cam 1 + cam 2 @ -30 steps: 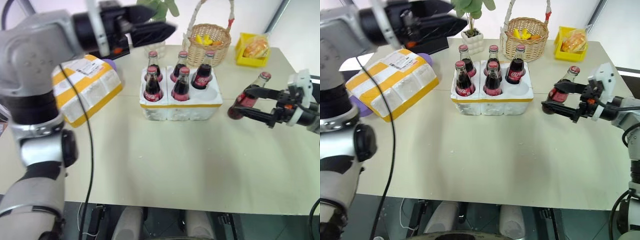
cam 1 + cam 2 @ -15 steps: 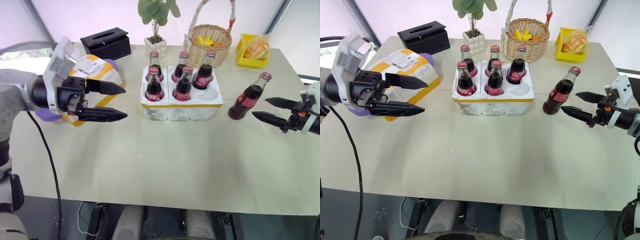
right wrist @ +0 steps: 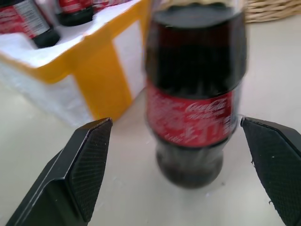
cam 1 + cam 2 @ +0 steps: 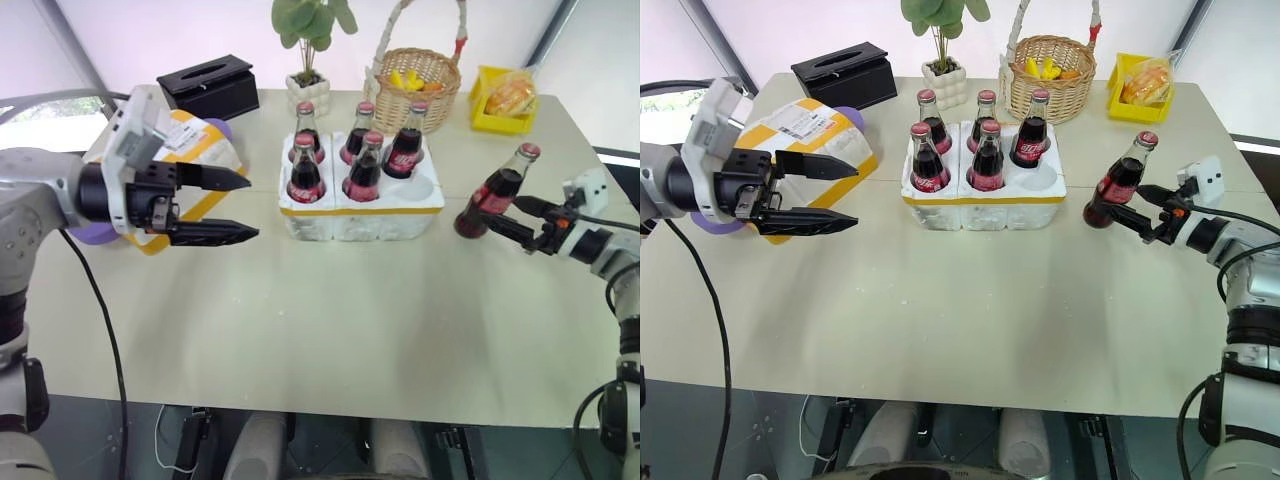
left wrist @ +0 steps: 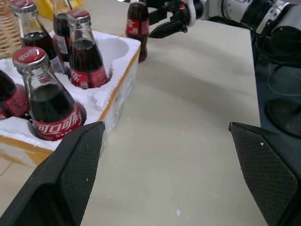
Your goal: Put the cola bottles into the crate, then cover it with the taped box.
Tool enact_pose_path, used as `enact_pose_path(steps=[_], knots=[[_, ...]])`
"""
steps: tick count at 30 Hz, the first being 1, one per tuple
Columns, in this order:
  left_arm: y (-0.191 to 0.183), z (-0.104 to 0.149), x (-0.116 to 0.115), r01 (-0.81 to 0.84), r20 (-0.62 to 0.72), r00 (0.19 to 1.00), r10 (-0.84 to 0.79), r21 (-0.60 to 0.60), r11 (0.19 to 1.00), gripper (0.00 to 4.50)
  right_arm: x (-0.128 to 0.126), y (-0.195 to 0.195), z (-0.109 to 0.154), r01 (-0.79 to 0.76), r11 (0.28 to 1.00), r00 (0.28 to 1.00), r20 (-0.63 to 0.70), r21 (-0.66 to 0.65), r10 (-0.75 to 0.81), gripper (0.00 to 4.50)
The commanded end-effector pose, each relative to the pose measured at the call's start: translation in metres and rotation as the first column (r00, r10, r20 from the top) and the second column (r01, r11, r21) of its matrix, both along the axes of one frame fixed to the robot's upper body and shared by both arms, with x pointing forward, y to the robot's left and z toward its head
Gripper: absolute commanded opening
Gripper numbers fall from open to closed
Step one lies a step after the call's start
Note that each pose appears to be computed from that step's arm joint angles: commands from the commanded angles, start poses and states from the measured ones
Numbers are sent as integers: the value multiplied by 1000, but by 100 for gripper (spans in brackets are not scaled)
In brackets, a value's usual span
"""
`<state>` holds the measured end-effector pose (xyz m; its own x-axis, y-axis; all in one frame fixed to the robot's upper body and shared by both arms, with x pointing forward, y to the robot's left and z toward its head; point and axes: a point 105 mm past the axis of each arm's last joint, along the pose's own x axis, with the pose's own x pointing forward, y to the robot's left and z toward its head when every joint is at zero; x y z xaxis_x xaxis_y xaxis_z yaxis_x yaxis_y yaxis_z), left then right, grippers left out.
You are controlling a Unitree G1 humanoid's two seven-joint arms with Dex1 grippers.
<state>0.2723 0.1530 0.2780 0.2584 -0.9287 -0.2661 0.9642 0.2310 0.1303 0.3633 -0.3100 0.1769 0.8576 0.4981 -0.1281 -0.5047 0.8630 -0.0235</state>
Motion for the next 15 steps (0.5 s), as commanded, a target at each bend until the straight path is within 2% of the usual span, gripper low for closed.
enact_pose_path(steps=[1,8,10,13,15], knots=[[-2,8,-5,9,45,999,-9,-5,1000,443,8,4,12,-2,1000,999,42,11,1,450],[-2,6,-2,-12,49,999,12,-6,1000,443,21,15,5,-4,999,999,32,51,2,450],[-3,7,-2,-13,54,998,14,-7,1000,450,25,14,5,24,998,999,35,65,-26,395],[-3,8,-2,-16,56,998,17,-13,1000,450,26,15,8,20,996,999,45,91,-24,278],[-3,7,-2,-18,54,998,18,-13,1000,450,24,16,11,5,996,998,56,90,-10,280]])
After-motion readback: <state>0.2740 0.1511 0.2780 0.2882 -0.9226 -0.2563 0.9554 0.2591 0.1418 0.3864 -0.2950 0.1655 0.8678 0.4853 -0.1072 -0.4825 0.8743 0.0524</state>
